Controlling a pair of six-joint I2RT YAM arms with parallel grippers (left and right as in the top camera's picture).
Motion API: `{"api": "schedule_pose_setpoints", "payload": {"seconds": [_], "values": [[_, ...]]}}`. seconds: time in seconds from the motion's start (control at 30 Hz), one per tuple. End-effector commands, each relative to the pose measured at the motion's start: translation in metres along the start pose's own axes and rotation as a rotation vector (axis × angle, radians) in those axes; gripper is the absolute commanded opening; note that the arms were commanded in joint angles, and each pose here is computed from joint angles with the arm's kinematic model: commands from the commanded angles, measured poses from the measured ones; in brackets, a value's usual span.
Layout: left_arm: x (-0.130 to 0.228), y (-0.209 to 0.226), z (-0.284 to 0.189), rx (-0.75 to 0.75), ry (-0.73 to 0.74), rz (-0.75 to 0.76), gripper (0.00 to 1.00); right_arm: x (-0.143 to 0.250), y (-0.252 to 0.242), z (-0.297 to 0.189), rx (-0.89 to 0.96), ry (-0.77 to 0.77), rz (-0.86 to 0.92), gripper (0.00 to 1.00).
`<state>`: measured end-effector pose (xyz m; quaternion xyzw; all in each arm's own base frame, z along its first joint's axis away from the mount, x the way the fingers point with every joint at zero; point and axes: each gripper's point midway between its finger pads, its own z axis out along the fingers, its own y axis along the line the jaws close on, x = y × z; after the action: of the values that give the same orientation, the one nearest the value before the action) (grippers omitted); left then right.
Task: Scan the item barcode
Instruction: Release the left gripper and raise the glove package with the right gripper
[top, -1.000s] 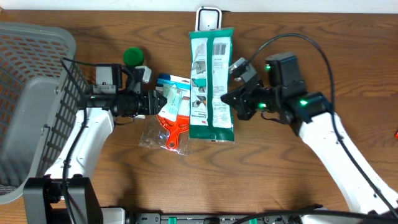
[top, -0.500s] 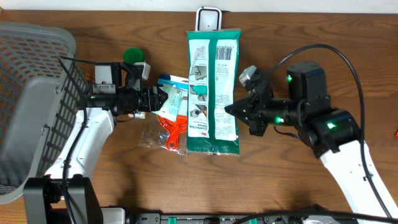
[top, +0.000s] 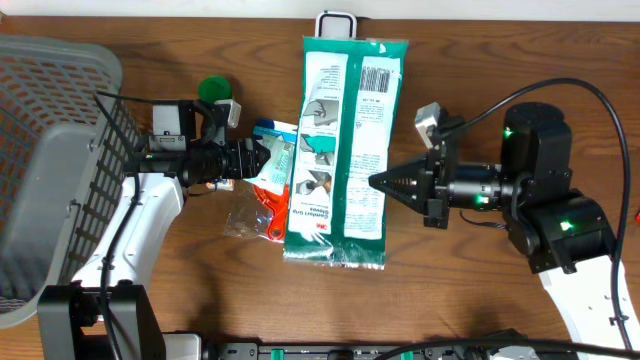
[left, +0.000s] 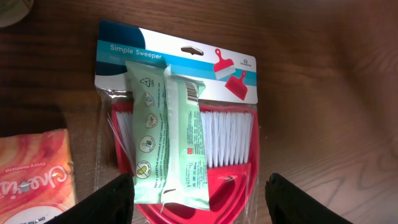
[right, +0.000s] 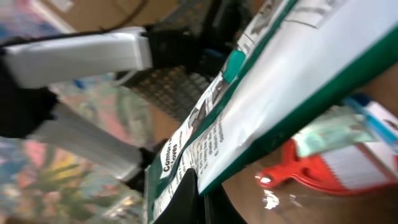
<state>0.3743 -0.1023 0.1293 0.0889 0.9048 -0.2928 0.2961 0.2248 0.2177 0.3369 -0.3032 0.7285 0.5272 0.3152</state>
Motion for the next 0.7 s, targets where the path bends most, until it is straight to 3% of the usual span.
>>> {"api": "schedule_pose_setpoints", "payload": {"seconds": [0.0, 0.67], "values": [[0.0000, 0.0022, -0.0020, -0.011, -0.007, -0.001, 0.68, 0.0006, 0.0252, -0.0050, -0.122, 0.005, 0.040, 0.01], [0.0001, 0.0022, -0.0020, -0.011, -0.006, -0.001, 0.68, 0.0031, 0.0254, -0.0071, -0.094, 0.003, 0.013, 0.01]]}}
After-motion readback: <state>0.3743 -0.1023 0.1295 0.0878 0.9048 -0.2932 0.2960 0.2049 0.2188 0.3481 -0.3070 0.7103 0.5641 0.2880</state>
